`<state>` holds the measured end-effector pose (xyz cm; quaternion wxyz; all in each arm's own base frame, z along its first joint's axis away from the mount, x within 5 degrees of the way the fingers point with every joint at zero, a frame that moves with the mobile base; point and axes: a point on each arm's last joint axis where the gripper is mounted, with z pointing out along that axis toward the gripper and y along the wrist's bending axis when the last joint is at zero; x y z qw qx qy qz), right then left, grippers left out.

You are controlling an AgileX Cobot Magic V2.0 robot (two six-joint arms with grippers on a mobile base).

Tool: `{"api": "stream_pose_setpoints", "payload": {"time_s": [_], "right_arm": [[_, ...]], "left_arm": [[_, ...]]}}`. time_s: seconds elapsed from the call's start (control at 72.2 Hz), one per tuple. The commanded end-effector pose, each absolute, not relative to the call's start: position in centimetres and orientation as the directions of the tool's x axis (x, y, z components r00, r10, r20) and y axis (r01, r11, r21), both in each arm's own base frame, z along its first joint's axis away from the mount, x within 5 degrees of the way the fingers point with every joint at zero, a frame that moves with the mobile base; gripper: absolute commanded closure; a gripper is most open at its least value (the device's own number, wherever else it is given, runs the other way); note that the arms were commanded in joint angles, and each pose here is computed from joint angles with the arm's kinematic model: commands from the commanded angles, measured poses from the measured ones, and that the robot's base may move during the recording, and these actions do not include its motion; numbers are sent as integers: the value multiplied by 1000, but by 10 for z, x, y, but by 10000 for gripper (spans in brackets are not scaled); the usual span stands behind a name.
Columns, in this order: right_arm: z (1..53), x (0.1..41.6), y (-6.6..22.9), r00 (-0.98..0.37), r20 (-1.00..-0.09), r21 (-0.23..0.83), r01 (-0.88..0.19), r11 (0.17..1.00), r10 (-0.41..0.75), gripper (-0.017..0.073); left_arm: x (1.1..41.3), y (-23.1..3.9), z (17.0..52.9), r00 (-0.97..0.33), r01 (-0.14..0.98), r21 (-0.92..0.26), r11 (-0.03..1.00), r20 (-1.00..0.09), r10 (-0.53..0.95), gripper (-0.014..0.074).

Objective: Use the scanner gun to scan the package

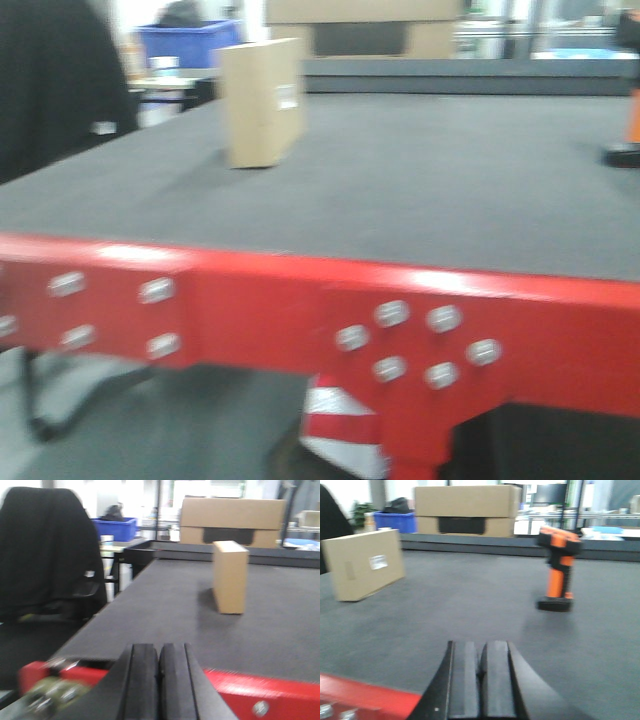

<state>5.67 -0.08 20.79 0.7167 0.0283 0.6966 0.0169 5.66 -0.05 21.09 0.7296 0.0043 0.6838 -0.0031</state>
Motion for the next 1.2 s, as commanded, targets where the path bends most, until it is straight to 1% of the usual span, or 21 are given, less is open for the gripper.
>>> {"api": "stream_pose_setpoints", "payload": {"time_s": [0.0, 1.19], "right_arm": [[210, 56, -1, 52, -997, 61, 21, 998, 59, 721], [210, 56, -1, 52, -997, 61, 21, 998, 59, 721]], "left_arm": [[56, -1, 213, 87, 17, 6, 1000, -996, 4, 704], [56, -1, 213, 87, 17, 6, 1000, -996, 4, 704]]}}
